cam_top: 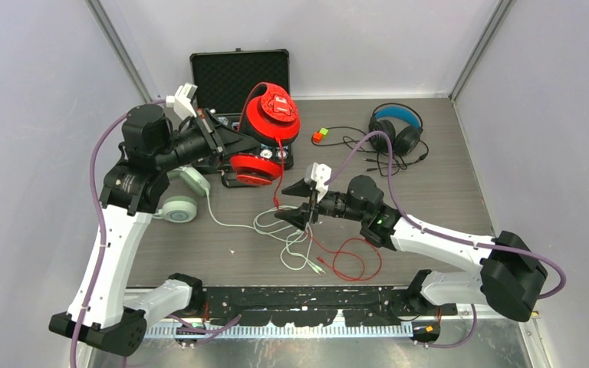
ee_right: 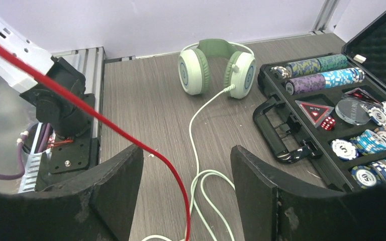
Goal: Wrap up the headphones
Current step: Wrap the headphones cable around the headphones.
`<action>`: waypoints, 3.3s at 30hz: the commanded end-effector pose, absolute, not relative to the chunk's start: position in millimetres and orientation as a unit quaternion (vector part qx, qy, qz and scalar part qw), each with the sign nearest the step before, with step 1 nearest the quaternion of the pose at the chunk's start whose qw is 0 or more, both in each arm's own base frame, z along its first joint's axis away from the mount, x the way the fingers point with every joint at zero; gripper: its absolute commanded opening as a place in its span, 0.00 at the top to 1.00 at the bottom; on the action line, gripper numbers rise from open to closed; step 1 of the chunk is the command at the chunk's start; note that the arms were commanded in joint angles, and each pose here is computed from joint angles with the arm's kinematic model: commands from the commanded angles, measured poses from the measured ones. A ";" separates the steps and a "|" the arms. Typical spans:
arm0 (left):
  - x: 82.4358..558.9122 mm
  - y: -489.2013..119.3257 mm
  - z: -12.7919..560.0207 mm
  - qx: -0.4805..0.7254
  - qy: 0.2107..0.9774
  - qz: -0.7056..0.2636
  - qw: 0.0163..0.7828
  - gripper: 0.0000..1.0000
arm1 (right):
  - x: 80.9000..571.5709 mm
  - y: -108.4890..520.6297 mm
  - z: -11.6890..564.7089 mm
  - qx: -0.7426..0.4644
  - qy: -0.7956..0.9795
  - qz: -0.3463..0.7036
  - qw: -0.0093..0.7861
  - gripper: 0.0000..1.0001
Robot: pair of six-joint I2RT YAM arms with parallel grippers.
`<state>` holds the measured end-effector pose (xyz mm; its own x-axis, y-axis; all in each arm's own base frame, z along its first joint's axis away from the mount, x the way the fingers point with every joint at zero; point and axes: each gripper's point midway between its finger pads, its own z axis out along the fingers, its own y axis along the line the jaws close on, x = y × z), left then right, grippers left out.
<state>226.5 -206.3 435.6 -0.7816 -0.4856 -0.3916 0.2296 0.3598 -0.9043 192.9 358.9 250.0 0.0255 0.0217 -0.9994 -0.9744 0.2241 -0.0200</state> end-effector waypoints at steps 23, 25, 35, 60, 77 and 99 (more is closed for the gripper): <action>194.3 -218.2 458.2 0.006 0.737 -0.594 0.323 1.00 | 197.3 377.3 296.8 -0.396 0.509 0.460 0.611 0.99; 188.8 -222.1 444.7 0.030 0.754 -0.583 0.301 1.00 | 211.1 368.6 306.0 -0.380 0.519 0.449 0.620 1.00; 160.2 -223.9 384.0 0.128 0.804 -0.525 0.247 1.00 | 253.1 330.3 328.5 -0.338 0.536 0.438 0.638 1.00; 153.5 -205.2 266.2 0.271 0.906 -0.270 0.181 1.00 | 267.0 292.1 328.3 -0.339 0.633 0.395 0.573 1.00; 223.4 -126.3 227.5 0.182 0.952 0.057 0.241 1.00 | 245.7 316.2 314.5 -0.278 0.785 0.427 0.353 1.00; 261.2 -130.6 209.7 -0.028 0.956 0.015 0.292 1.00 | 227.4 414.7 320.0 -0.096 0.800 0.523 0.278 1.00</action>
<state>248.1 -119.6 187.7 -0.8842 0.1477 -0.4431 0.0502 0.9732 0.2243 214.3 396.5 282.1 -0.8553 -0.0224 -0.5176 -0.4584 0.4984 0.7359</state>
